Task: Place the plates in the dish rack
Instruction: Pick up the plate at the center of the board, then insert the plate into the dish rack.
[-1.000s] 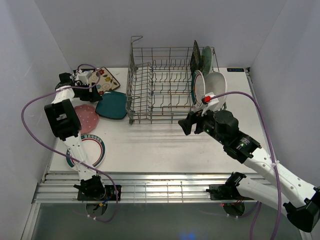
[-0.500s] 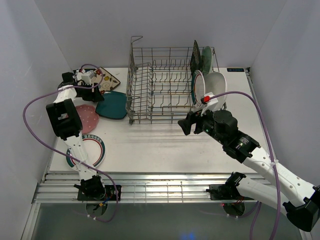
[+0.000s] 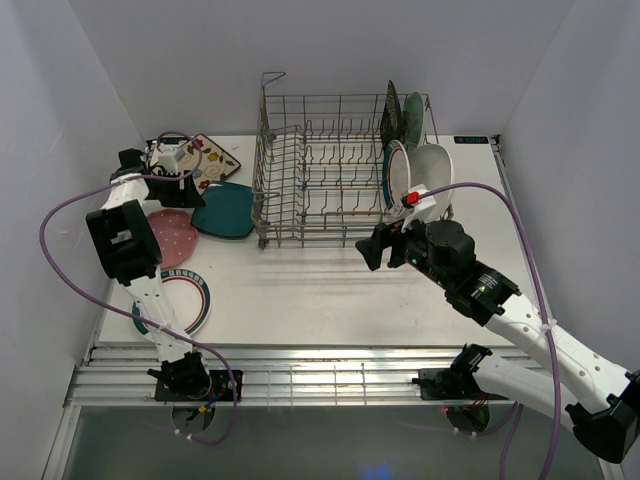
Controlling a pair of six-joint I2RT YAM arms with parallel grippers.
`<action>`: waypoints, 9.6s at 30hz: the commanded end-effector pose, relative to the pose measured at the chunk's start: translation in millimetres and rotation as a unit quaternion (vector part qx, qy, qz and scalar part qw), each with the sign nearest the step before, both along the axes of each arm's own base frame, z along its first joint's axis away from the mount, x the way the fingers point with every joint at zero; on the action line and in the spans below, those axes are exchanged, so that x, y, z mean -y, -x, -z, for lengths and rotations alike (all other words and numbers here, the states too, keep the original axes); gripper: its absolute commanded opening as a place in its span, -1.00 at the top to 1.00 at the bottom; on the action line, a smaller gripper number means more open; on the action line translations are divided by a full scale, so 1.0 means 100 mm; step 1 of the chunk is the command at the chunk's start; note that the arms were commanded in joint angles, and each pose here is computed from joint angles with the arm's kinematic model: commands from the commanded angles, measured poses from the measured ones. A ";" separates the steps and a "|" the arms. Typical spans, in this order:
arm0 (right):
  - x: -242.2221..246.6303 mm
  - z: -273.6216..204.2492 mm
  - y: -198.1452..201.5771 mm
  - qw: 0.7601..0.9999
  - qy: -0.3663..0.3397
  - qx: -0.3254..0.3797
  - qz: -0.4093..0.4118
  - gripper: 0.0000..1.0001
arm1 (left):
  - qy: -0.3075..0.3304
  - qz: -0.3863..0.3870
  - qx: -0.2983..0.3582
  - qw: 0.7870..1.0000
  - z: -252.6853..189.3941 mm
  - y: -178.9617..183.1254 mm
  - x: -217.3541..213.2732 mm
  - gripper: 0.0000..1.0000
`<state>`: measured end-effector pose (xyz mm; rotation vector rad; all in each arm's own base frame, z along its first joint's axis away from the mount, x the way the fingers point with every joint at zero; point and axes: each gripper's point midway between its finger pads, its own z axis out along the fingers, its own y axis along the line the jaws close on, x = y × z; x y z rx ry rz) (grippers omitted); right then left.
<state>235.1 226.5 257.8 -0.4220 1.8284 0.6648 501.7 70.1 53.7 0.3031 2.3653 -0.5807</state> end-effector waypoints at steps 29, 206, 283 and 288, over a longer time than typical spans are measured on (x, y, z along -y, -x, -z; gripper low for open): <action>-0.04 -0.12 -0.01 1.000 -0.014 0.018 -0.005 -0.75 | 0.029 0.008 -0.019 0.999 -0.17 0.14 0.13 -0.51; -1.91 -1.47 -0.49 0.885 -0.399 -0.027 -0.239 -0.79 | 0.370 0.051 0.175 0.911 -4.16 1.57 1.09 1.00; -1.17 -2.12 -0.78 0.891 -0.447 0.064 -0.055 0.84 | 0.325 0.070 0.198 0.922 -3.63 1.31 1.13 -0.96; -0.83 -2.28 -0.76 0.906 -0.410 0.106 -0.003 0.84 | 0.319 0.062 0.198 0.925 -3.52 1.26 1.06 -0.96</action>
